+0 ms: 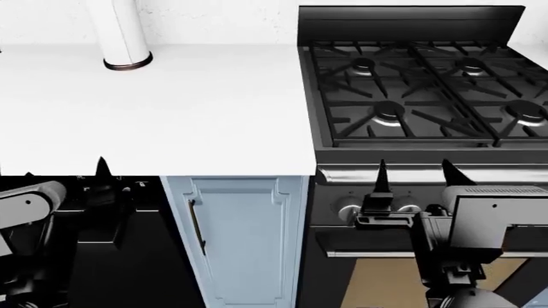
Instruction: Pick and place the shaker into the drawer. Then close the cabinet.
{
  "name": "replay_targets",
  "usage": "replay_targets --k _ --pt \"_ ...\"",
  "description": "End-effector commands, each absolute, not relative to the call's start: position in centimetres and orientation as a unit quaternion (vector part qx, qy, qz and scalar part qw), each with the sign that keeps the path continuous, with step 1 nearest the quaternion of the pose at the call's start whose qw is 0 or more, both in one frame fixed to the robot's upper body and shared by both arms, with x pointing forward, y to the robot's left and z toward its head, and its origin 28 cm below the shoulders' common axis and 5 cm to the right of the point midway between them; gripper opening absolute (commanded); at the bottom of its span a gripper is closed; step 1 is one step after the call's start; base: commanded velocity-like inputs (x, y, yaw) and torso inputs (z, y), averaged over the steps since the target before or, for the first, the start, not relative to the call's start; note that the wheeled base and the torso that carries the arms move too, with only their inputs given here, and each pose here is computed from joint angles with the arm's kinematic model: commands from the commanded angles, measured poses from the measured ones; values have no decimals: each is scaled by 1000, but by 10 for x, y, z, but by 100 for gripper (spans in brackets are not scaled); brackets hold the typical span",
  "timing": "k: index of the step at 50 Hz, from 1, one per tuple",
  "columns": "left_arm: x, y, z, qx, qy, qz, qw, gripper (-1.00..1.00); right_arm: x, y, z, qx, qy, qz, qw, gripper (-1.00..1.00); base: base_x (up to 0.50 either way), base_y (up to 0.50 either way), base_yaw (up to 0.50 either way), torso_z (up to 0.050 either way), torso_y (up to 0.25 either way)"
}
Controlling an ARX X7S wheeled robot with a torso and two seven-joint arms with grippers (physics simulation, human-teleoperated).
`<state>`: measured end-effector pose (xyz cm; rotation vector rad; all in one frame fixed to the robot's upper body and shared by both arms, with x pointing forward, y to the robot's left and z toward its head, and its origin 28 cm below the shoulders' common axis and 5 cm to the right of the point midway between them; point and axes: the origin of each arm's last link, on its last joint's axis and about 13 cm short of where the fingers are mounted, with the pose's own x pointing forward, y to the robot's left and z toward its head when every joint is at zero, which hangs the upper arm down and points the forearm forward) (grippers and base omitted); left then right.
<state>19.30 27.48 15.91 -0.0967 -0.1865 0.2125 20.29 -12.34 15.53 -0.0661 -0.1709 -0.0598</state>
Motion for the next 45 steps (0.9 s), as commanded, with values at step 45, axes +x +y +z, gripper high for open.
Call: replay_targets --k 45 --pt "190 276 173 -46 -115 103 987 100 201 -121 181 -47 -114 -26 992 100 174 0 0 0 0"
